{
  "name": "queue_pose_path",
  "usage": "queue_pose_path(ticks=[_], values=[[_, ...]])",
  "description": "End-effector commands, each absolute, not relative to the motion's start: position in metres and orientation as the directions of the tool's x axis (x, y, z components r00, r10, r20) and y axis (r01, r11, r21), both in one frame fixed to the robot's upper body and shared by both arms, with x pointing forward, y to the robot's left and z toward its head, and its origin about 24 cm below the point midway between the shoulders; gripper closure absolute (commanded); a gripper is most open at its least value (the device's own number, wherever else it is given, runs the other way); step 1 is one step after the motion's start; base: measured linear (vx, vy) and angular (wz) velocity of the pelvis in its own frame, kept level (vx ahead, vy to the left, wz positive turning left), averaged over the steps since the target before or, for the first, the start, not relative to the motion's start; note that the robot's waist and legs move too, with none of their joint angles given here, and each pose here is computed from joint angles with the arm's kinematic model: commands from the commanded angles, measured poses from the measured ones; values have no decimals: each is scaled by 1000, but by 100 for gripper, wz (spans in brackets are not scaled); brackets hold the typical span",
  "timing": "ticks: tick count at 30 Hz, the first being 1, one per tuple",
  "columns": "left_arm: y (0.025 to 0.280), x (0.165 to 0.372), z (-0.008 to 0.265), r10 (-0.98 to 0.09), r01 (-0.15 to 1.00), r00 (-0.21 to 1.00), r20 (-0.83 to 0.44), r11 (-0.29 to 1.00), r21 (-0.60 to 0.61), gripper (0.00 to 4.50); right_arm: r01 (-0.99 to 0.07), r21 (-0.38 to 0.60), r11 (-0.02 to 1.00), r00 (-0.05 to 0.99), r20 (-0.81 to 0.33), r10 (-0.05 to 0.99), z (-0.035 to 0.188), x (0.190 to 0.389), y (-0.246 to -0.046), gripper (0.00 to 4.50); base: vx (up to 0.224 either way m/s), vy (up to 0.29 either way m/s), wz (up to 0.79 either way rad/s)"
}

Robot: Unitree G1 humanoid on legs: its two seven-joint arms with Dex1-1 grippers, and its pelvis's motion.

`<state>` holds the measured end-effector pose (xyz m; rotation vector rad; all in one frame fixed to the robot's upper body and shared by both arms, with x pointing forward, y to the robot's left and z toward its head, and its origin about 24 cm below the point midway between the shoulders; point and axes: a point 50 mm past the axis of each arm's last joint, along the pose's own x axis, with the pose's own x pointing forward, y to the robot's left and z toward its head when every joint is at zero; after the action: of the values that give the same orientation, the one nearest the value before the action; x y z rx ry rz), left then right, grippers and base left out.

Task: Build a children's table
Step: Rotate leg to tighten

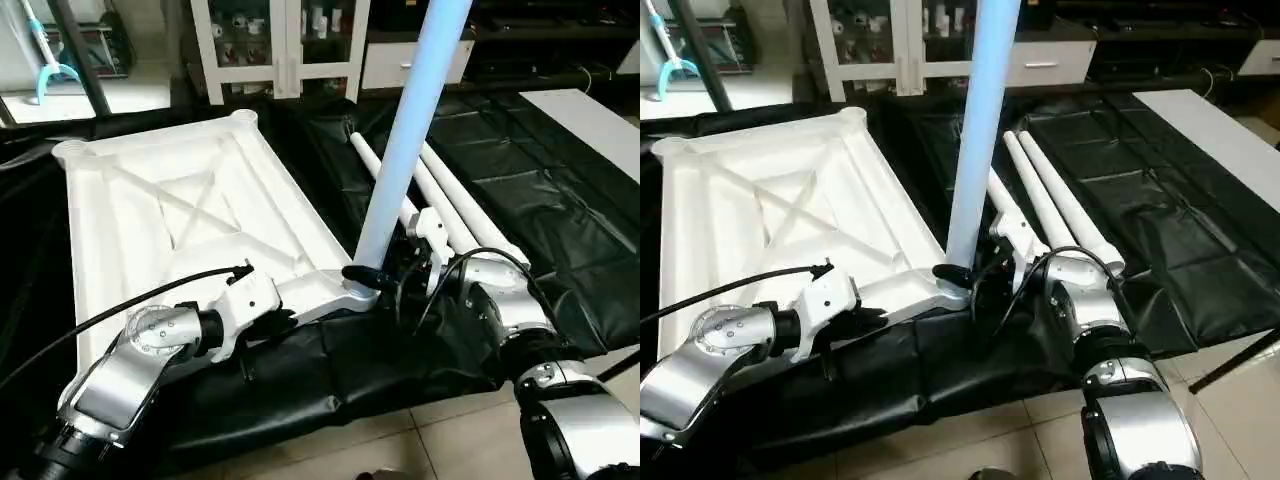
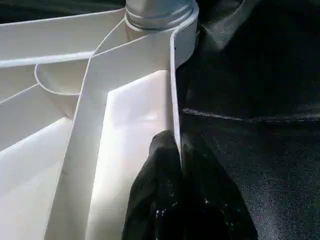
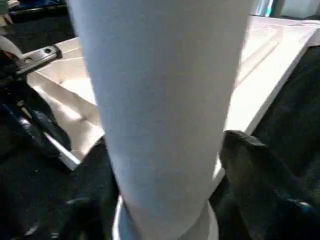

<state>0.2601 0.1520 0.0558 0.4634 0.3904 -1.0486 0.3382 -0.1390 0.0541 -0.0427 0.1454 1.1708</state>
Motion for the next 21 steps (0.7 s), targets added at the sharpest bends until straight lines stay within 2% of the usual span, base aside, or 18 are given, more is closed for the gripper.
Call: queue_pose_path(ticks=[1,7,9,10,13,16,21], values=[[163,251,39,-701,905,393,-595,408,118,450,-880,53,472,460,-150,875,54,341,-158,177,0,0,0],[163,252,40,-697,899,406,-592,419,123,450,-842,69,535,521,-158,839,53,345,-157,226,0,0,0],[163,255,40,-680,883,433,-592,451,128,450,-802,75,593,577,-162,800,51,349,-156,226,0,0,0],[162,259,39,-654,861,464,-598,491,130,450,-747,93,658,639,-172,750,49,352,-153,239,0,0,0],[159,269,37,-579,797,542,-609,584,154,450,-638,93,764,735,-220,641,40,357,-145,253,0,0,0],[147,287,38,-462,661,659,-593,733,164,450,-514,62,856,814,-282,509,26,357,-127,257,0,0,0],[116,298,44,-472,633,685,-555,763,133,450,-458,85,885,842,-279,462,19,352,-89,260,0,0,0]])
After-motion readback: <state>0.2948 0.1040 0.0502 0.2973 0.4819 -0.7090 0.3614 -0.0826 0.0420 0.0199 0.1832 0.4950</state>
